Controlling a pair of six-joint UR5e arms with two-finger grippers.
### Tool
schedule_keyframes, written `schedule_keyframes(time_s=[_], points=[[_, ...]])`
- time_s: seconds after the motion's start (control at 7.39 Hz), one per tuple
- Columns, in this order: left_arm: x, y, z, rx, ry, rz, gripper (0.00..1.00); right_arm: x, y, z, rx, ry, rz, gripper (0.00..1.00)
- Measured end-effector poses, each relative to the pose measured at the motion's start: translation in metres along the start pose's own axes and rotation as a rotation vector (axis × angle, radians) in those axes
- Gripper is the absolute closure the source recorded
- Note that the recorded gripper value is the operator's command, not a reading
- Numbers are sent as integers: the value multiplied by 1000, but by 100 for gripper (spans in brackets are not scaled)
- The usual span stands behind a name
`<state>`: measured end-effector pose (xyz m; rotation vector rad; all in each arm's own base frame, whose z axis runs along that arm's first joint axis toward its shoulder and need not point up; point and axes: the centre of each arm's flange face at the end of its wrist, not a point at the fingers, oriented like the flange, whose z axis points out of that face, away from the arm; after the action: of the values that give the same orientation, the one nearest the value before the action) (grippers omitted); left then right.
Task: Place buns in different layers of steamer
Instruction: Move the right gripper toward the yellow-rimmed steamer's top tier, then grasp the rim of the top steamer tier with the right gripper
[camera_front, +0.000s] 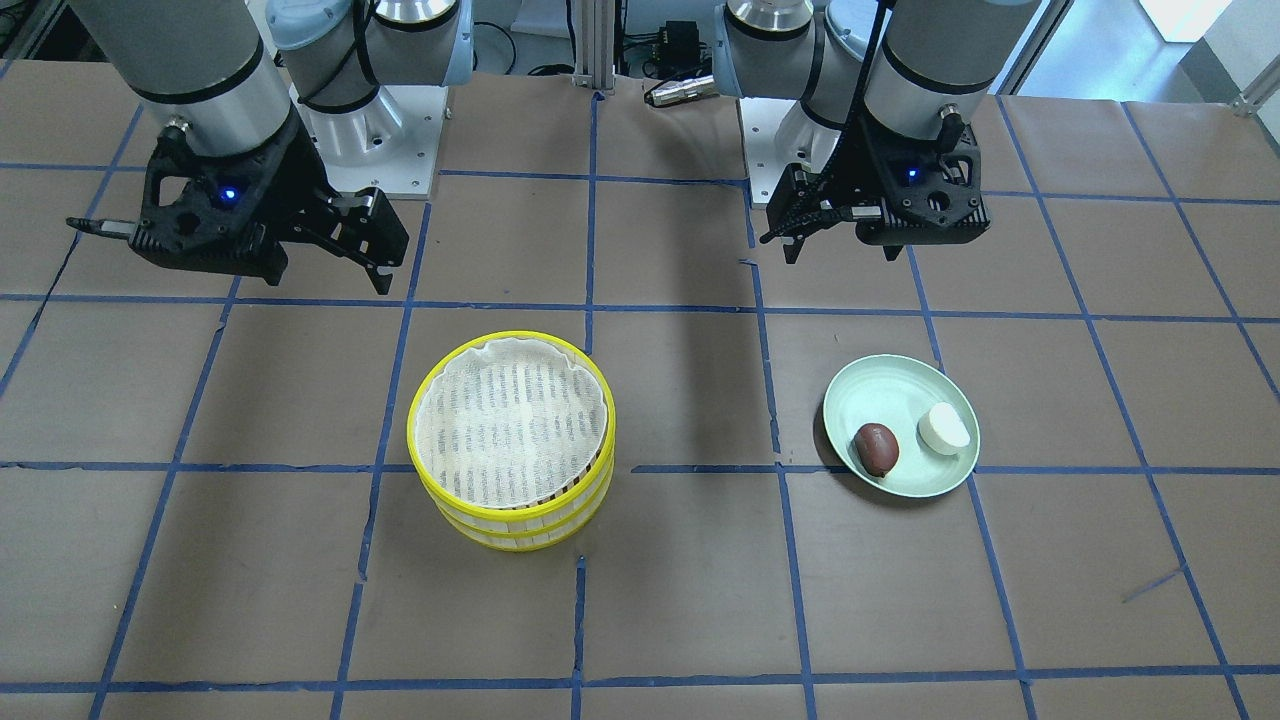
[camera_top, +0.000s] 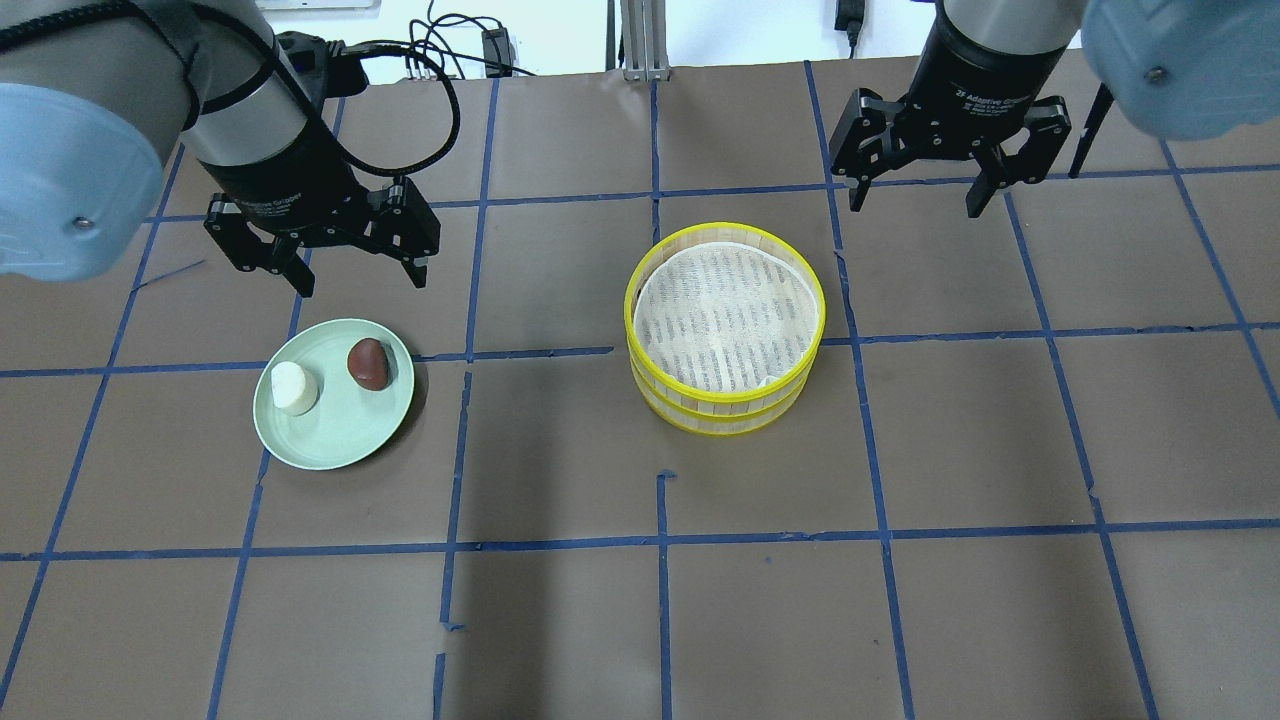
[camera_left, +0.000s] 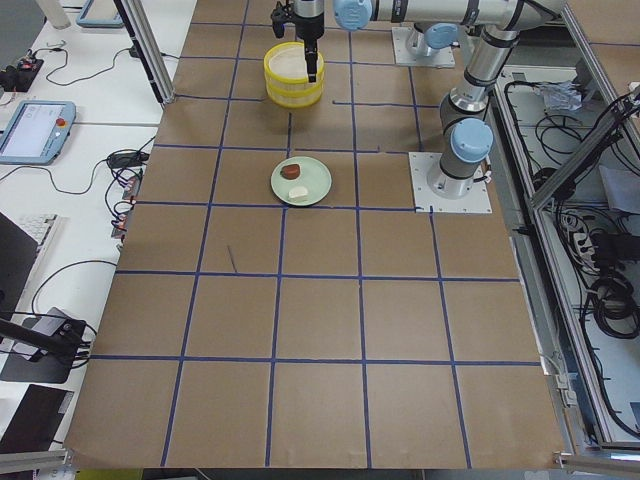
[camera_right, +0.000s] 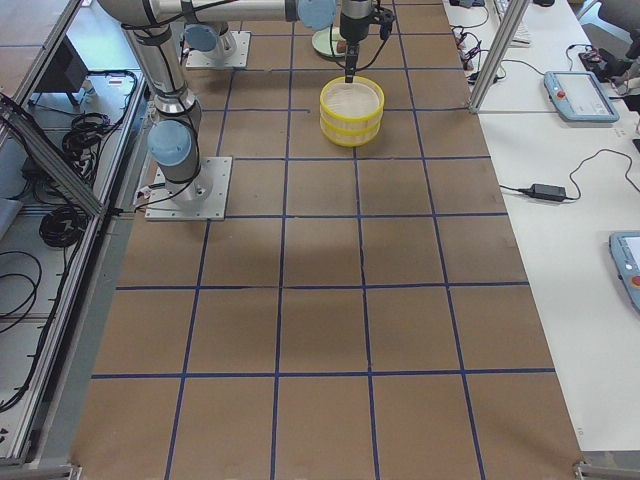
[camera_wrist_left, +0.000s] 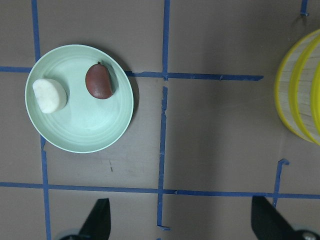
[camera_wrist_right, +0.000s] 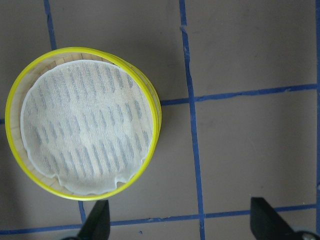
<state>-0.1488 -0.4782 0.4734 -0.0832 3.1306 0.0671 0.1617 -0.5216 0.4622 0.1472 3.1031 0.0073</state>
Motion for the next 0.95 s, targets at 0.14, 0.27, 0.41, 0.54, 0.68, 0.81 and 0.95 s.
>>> schedule_keyframes(time_s=[0.14,0.27,0.41,0.54,0.68,0.81,0.95], points=[[0,0,1,-1,0,-2,0,-5,-13,29,12,-5,-10,0],[0,-1,1,-1,0,-4,0,-13,-25,61,17,-6,-31,0],[0,-2,2,-4,0,-5,0,-19,-36,99,13,-5,-51,0],[1,-3,4,-7,-1,-6,0,-20,-42,133,12,-4,-60,1],[1,-3,5,-9,-1,-5,0,-20,-43,157,15,-3,-68,22],[2,-4,6,-11,-1,-4,0,-20,-43,173,18,-3,-73,62],[2,-4,7,-13,-1,-4,0,-20,-43,182,20,-5,-74,77]])
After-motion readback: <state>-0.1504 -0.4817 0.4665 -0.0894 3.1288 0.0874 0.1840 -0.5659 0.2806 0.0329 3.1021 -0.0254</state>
